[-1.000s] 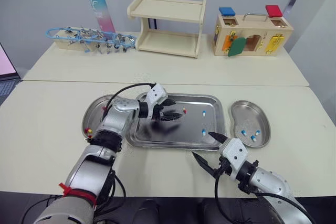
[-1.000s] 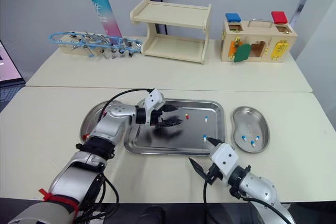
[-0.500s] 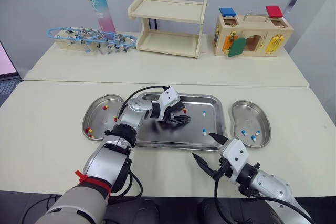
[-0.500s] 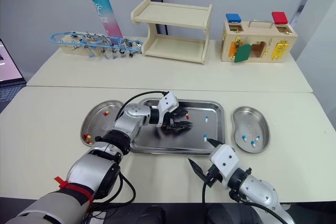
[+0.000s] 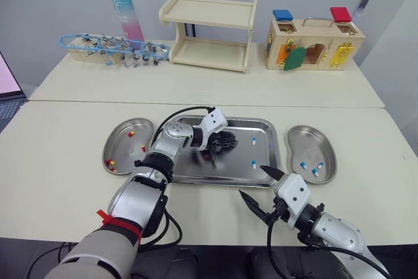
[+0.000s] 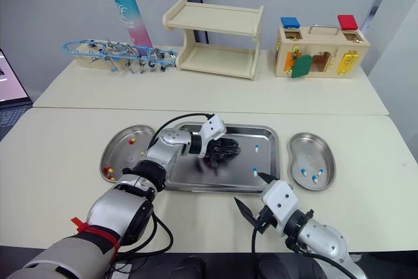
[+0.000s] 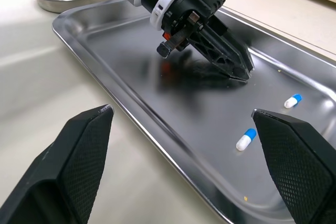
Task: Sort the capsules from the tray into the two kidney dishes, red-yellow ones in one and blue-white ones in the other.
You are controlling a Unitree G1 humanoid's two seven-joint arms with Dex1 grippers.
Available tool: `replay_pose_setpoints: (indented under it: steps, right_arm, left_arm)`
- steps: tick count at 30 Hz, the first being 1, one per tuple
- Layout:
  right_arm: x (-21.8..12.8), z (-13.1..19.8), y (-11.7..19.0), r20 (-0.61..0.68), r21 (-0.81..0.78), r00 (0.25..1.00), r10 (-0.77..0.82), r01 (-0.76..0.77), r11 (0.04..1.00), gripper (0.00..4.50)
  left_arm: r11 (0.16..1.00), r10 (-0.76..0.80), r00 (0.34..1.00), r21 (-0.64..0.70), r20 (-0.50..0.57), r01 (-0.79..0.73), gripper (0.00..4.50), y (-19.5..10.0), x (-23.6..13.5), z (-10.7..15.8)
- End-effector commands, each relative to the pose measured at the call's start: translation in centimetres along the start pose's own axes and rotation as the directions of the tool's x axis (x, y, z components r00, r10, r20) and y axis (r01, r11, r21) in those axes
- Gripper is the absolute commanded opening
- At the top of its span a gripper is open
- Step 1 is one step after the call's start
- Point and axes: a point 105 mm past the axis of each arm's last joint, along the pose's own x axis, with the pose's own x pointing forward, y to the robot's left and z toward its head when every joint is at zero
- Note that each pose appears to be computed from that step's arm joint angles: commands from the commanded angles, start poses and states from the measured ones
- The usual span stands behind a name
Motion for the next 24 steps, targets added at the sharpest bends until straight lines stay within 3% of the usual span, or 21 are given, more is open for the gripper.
replay_pose_setpoints:
  steps: [1, 6, 12, 19, 24]
  right_arm:
    - [0.0, 0.9, -0.1, 0.037, -0.011, 0.999, 0.014, -0.014, 1.0, 4.5]
    - [0.6, 1.1, 0.3, 0.046, -0.021, 0.993, 0.106, -0.105, 0.994, 4.5]
    - [2.1, 2.2, 0.5, 0.094, -0.038, 0.959, 0.267, -0.265, 0.964, 4.5]
    - [4.4, 3.2, 0.2, 0.12, -0.091, 0.902, 0.415, -0.406, 0.909, 4.5]
    - [5.5, 3.6, 0.0, 0.131, -0.117, 0.878, 0.46, -0.447, 0.887, 4.5]
  left_arm:
    - [0.999, 0.018, 0.996, 0.033, 0.082, -0.021, 0.44, 0.6, -1.0, 2.4]
    - [0.989, 0.129, 0.974, 0.042, 0.188, -0.139, 0.44, 0.8, -6.8, 5.3]
    - [0.917, 0.399, 0.908, -0.047, 0.123, -0.397, 0.44, 0.4, -15.6, 3.9]
    - [0.706, 0.7, 0.714, -0.159, 0.009, -0.69, 0.44, -0.5, -23.8, 0.7]
    - [0.571, 0.803, 0.593, -0.21, -0.054, -0.793, 0.44, -1.1, -26.2, -1.4]
